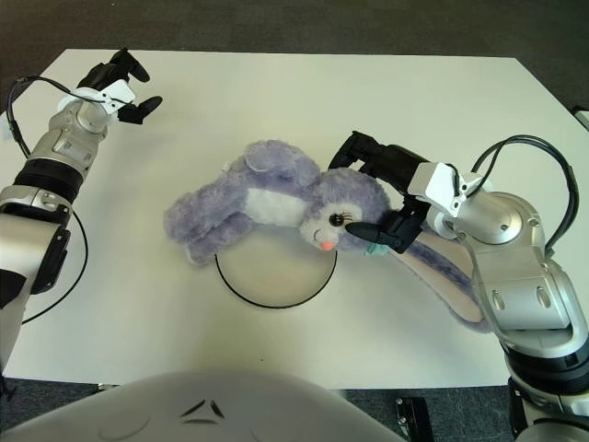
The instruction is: Put the doll into the plate.
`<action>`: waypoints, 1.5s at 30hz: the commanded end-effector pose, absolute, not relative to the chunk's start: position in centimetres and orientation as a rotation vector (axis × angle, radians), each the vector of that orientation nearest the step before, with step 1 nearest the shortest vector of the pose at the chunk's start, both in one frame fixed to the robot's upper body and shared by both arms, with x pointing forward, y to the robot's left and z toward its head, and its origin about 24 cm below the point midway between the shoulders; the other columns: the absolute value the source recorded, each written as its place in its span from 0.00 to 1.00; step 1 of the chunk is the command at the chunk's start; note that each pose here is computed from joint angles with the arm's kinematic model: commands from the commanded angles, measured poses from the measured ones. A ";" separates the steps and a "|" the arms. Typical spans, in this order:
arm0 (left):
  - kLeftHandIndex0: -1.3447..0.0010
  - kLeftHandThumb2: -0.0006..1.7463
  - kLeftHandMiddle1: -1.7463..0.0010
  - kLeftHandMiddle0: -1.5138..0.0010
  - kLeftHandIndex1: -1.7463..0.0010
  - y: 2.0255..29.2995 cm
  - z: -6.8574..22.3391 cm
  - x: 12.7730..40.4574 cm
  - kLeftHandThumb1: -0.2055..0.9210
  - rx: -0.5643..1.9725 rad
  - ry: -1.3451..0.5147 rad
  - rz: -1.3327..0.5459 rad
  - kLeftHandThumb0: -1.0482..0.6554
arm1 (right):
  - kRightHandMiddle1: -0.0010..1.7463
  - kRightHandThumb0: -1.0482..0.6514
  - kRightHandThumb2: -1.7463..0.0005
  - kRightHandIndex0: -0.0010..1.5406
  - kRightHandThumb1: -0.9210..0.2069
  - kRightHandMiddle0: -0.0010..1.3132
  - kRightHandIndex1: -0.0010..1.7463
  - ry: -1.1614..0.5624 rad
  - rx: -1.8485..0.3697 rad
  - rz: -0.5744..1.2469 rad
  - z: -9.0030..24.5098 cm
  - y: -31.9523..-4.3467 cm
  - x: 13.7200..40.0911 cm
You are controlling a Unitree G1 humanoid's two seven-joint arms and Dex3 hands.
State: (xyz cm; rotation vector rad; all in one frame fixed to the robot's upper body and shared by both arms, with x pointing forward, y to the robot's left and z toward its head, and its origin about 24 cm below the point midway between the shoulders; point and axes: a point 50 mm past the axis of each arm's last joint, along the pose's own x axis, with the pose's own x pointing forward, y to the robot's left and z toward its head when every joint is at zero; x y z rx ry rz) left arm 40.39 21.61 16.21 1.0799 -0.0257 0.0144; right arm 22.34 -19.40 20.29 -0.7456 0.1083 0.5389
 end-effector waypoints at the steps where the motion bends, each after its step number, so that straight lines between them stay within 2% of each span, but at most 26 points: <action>1: 1.00 0.54 0.25 0.95 0.03 21.8 16.2 40.3 0.72 1.083 -0.026 0.008 0.24 | 0.86 0.28 0.28 0.01 0.76 0.00 0.71 0.095 -0.748 0.529 21.2 -19.5 22.2; 9: 1.00 0.56 0.25 0.95 0.02 21.6 16.3 40.2 0.71 1.085 -0.039 -0.004 0.26 | 0.78 0.19 0.37 0.03 0.62 0.00 0.67 0.112 -0.736 0.513 21.2 -19.5 22.2; 20: 1.00 0.58 0.25 0.96 0.04 21.5 16.3 40.2 0.70 1.076 -0.036 -0.011 0.27 | 0.80 0.18 0.39 0.04 0.59 0.00 0.66 0.106 -0.744 0.524 21.5 -19.8 22.2; 26: 1.00 0.59 0.25 0.96 0.03 21.4 16.3 40.2 0.68 1.057 -0.034 -0.024 0.28 | 0.81 0.12 0.45 0.01 0.50 0.00 0.66 0.076 -0.814 0.542 21.6 -20.4 22.6; 29: 1.00 0.59 0.25 0.95 0.02 21.3 16.4 40.1 0.67 1.054 -0.036 -0.028 0.28 | 0.81 0.12 0.45 0.01 0.50 0.00 0.66 0.075 -0.825 0.545 21.8 -20.9 23.2; 37: 1.00 0.59 0.24 0.93 0.01 21.1 16.5 40.1 0.67 1.012 -0.050 -0.040 0.28 | 0.80 0.17 0.40 0.00 0.59 0.00 0.67 0.070 -0.801 0.557 22.5 -21.9 23.9; 41: 1.00 0.61 0.22 0.90 0.00 20.9 16.6 39.9 0.68 0.964 -0.069 -0.059 0.32 | 0.77 0.15 0.42 0.00 0.56 0.00 0.69 0.076 -0.780 0.566 23.0 -22.7 24.2; 43: 0.90 0.45 0.22 0.88 0.00 20.9 16.6 39.8 0.84 0.939 -0.077 -0.068 0.37 | 0.77 0.14 0.42 0.01 0.54 0.00 0.69 0.089 -0.749 0.556 23.0 -23.0 24.1; 45: 0.87 0.39 0.22 0.87 0.00 20.6 16.6 39.5 0.90 0.896 -0.094 -0.088 0.39 | 0.76 0.14 0.42 0.01 0.53 0.00 0.69 0.099 -0.723 0.548 23.0 -23.1 24.1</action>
